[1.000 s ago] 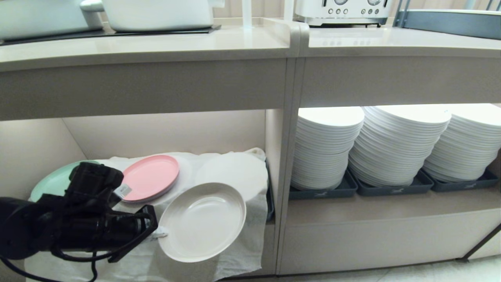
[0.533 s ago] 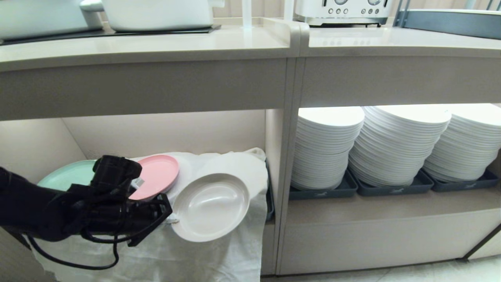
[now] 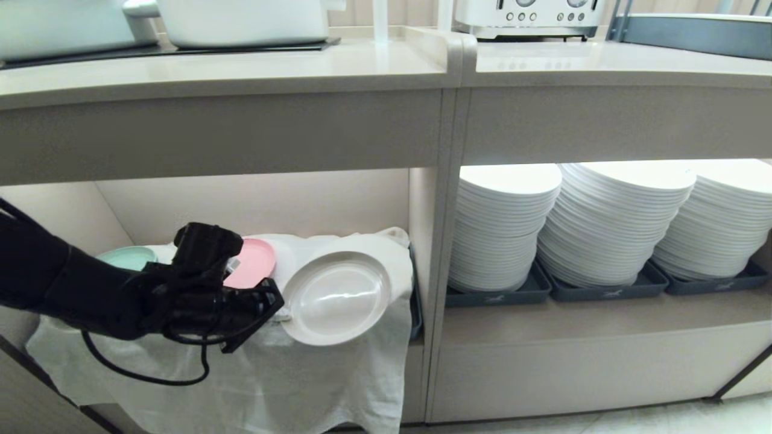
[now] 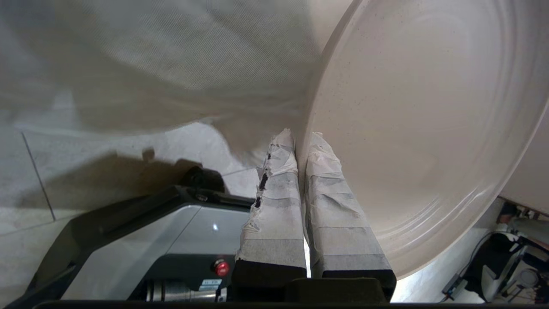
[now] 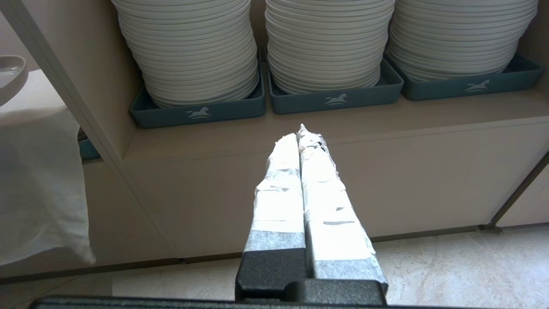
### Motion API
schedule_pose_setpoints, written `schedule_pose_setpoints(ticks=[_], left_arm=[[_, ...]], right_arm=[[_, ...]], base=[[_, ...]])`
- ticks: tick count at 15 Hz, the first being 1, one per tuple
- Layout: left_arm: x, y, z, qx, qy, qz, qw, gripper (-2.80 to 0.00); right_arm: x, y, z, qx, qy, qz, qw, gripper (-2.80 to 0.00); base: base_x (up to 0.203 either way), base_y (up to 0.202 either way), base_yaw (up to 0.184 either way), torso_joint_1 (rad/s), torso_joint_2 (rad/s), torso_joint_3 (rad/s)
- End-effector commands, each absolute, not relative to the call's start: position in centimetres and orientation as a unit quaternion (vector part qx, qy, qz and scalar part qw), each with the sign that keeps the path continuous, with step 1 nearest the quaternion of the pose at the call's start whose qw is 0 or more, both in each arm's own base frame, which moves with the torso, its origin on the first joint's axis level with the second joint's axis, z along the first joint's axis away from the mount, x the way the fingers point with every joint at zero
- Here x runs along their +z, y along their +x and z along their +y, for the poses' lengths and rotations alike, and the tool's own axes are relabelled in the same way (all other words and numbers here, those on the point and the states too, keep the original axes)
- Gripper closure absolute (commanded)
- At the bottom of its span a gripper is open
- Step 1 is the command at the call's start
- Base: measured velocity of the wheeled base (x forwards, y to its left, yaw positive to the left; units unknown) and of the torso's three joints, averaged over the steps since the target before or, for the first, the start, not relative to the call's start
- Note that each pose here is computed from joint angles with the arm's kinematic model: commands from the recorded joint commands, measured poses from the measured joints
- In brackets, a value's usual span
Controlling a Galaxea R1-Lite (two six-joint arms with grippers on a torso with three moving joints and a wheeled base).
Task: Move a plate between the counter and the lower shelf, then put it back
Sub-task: Put the plate in the cupboard
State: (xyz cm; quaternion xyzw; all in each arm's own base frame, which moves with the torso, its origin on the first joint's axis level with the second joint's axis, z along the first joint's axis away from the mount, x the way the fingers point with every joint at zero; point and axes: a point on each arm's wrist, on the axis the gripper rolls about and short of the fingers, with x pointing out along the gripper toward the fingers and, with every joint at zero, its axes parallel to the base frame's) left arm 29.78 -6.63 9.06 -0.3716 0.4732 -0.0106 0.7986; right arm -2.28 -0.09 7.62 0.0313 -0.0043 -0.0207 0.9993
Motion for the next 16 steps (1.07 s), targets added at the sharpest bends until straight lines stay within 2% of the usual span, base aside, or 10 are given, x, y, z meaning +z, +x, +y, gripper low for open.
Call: schedule_pose_setpoints(ticks=[1, 16], left_arm=[[8.9, 30.7, -7.0, -0.013, -0.373, 0.472, 0.799, 0.00], [7.3, 36.3, -8.5, 0.006, -0.379, 0.467, 0.799, 0.00]], right_arm=[[7.6, -2.3, -0.1, -0.021, 0.031, -0.004, 0.999, 0.00], [7.6, -2.3, -0.1, -0.021, 0.032, -0.004, 0.999, 0.00]], base=[[0.000, 0.000, 0.000, 0.000, 0.00, 0.000], [0.000, 0.000, 0.000, 0.000, 0.00, 0.000]])
